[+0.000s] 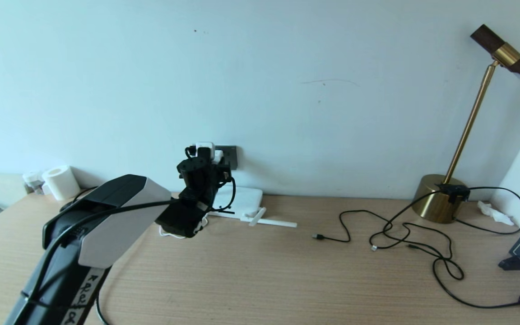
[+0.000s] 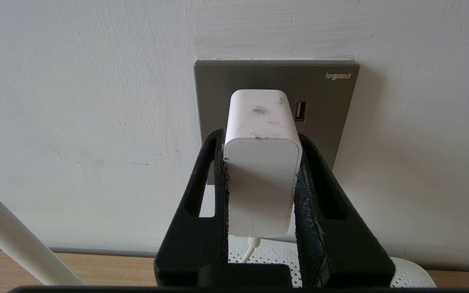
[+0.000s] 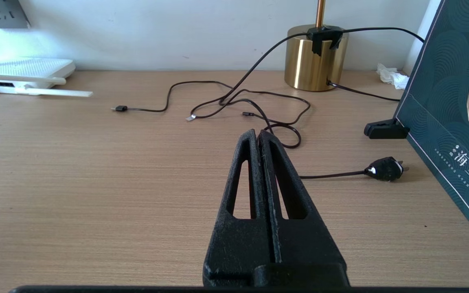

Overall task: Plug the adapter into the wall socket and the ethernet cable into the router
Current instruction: Plug plug into socket

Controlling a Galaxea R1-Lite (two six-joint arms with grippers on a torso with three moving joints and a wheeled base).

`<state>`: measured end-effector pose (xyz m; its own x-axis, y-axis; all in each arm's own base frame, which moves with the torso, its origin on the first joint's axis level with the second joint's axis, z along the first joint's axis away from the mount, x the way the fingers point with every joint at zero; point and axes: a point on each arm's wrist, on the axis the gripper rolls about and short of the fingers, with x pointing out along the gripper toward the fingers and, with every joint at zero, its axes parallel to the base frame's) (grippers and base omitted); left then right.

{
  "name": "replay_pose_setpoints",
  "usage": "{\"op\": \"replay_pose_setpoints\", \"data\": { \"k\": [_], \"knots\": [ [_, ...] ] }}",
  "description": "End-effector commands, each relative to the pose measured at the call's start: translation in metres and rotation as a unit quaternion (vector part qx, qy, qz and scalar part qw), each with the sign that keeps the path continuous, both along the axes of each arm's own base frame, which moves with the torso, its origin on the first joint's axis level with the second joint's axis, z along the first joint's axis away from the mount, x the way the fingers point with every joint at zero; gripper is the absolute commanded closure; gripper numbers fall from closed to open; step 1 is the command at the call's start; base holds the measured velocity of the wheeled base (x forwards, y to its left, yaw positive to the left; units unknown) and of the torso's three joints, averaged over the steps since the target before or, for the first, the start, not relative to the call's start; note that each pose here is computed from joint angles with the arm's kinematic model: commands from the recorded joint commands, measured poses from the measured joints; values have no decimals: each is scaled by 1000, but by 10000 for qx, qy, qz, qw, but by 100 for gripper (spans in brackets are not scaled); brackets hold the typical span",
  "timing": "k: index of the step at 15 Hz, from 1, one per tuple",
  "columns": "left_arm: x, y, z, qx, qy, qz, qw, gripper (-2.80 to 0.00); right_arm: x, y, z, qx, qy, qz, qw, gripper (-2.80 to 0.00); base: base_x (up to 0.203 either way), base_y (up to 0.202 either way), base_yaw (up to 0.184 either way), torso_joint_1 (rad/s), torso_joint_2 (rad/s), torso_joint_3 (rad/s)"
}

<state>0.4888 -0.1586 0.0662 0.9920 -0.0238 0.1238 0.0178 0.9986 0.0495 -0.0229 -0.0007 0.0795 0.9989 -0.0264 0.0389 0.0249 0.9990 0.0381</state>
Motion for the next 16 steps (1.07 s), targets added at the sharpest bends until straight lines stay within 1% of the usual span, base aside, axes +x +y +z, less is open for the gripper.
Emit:
{"op": "replay_pose_setpoints", "data": {
  "k": [1,6,10,16],
  "knots": [
    [1,0,-3,3,5,9,10000,0,1,0,-3,-1,56,1,10000,0,0,0,0,0,0,0],
    [1,-1,-9,20,80,7,10000,0,1,0,-3,-1,56,1,10000,0,0,0,0,0,0,0],
    [2,-1,-13,-21,116,-4,9999,0,1,0,-3,-1,49,1,10000,0,0,0,0,0,0,0],
    [2,-1,-13,-23,116,2,9999,0,1,0,-3,-1,53,1,10000,0,0,0,0,0,0,0]
  ]
}}
